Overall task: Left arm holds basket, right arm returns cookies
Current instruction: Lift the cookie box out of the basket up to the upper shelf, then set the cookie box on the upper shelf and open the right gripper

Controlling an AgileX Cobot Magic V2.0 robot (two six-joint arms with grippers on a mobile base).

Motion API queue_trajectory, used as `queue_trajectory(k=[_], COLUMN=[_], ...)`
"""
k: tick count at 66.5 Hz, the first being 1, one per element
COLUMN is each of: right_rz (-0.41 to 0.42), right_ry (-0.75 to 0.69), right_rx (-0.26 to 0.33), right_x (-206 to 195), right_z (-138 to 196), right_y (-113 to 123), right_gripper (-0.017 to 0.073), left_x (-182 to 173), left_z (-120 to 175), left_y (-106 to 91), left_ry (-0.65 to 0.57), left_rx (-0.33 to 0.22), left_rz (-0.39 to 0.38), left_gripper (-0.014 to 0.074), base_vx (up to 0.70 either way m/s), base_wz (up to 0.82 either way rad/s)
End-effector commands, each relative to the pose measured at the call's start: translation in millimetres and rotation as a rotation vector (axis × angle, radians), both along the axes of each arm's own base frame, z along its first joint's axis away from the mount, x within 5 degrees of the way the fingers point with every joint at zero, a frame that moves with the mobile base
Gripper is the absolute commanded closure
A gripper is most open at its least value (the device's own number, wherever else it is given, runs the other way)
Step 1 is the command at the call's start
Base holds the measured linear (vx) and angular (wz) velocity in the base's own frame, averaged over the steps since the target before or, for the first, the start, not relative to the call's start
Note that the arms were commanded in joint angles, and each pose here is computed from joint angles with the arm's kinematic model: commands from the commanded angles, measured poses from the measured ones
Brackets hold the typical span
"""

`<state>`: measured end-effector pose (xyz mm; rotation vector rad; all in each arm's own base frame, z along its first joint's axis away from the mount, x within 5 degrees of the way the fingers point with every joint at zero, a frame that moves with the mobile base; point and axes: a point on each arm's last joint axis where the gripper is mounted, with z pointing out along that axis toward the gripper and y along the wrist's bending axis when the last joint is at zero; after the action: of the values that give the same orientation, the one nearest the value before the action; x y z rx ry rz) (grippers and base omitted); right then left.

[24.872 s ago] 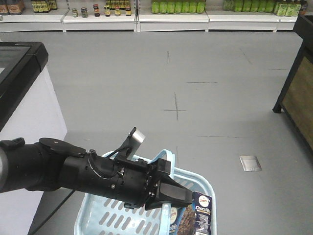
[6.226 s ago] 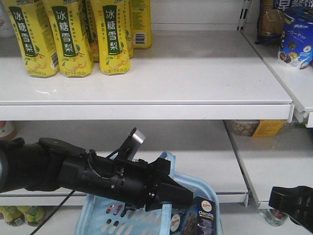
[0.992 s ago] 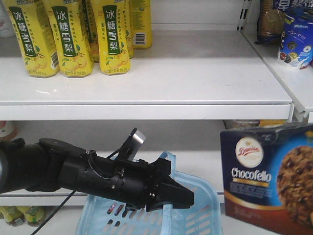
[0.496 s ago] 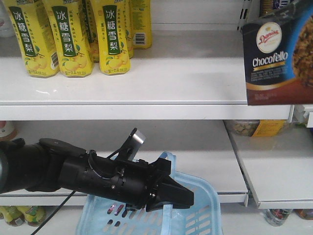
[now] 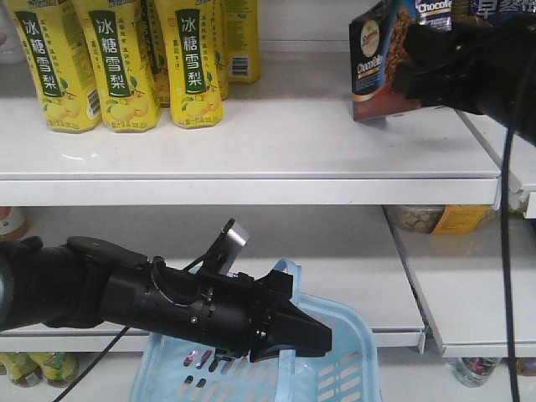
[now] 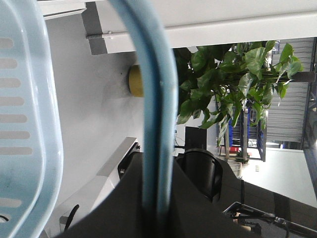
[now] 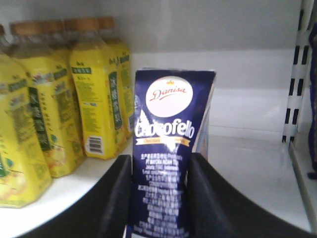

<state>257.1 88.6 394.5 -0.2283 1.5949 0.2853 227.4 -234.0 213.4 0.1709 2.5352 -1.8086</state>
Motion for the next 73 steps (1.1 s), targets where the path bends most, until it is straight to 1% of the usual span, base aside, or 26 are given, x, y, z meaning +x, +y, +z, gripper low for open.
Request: queue_trajectory(k=[1,9,20,50,56,73], right_rz=[-0.01,-0.012,-0.014,-0.006,-0.002,0.002], right_ry=[-0.037,0.031,0.066,0.117,0.129,0.148], right_rx=[-0.005,-0.002,-0.011,-0.039,-0.054,-0.062], right_x=[13.5,27.2,37.5,42.0,41.6,41.2], right_z=[0.6,-16.2,-28.8,-39.0,-40.5,-42.4], right_y=[3.2,7.8,11.2,13.7,13.9,14.0], right_gripper=[0.0314,0.0314,0.0316,0.0305,0.0274,0.0111], left_x=[-1.4,-1.4,-1.4,-1.4,-1.4,-1.4], left_z=[28.9,28.9,28.9,28.9,28.9,28.9], left_y=[-1.7,-1.7,-1.7,-1.7,-1.7,-1.7], left_ry=[-0.04,-0.04,-0.04,-0.04,-0.04,-0.04], left_rx=[-0.117,-0.117,-0.117,-0.117,-0.117,-0.117], left_rz=[-0.004,-0.004,-0.004,-0.004,-0.004,-0.004], left_gripper=[0.06,0.06,0.06,0.06,0.06,0.06], base_vx=[0.0,0.0,0.0,0.0,0.0,0.0], base_wz=[0.0,0.0,0.0,0.0,0.0,0.0])
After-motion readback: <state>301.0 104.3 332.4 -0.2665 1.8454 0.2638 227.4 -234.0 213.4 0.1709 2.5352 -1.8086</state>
